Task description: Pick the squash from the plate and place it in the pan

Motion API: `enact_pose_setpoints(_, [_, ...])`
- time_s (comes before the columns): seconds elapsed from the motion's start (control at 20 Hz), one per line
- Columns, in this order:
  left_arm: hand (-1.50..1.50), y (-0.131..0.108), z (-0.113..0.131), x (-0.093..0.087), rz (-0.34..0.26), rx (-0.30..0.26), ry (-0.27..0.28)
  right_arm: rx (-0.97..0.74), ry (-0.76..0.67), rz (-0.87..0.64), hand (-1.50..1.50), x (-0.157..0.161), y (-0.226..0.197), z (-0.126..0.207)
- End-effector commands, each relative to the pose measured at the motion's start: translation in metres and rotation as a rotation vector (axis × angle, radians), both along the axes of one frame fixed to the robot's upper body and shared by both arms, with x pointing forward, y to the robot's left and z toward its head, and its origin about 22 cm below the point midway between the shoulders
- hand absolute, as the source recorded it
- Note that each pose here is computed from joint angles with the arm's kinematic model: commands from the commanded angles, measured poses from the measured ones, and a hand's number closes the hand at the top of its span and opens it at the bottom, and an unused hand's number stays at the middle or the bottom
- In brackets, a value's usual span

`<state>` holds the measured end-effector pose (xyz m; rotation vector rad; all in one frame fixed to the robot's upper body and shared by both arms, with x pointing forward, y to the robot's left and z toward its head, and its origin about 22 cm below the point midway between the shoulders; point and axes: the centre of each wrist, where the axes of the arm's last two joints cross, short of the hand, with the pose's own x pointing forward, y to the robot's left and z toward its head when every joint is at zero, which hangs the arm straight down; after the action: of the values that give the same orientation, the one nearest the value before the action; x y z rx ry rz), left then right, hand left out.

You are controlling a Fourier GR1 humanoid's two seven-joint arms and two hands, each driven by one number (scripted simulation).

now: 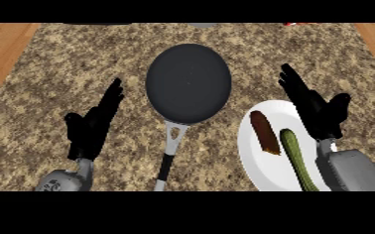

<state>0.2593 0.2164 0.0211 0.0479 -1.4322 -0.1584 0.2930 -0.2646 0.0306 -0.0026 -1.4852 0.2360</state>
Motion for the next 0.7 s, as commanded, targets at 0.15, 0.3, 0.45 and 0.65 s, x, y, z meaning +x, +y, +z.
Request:
enact_pose_setpoints(0.15, [0.00, 0.084, 0.006, 0.005, 0.239, 0.210, 0.073, 0.195, -0.201, 0.436, -1.50, 0.004, 0.026, 0.044])
enact_pose_setpoints(0.3, [0.00, 0.085, -0.013, -0.006, 0.282, 0.208, 0.133, 0.604, -0.403, -0.042, -1.50, 0.004, 0.008, 0.037])
enact_pose_setpoints(0.45, [0.00, 0.118, -0.008, -0.008, 0.366, 0.276, 0.171, -0.082, -0.321, -0.104, 1.50, -0.015, -0.067, 0.035])
enact_pose_setpoints(0.65, [0.00, 0.128, -0.010, -0.011, 0.349, 0.276, 0.163, 0.293, -0.418, -0.022, -1.50, -0.066, -0.077, -0.021])
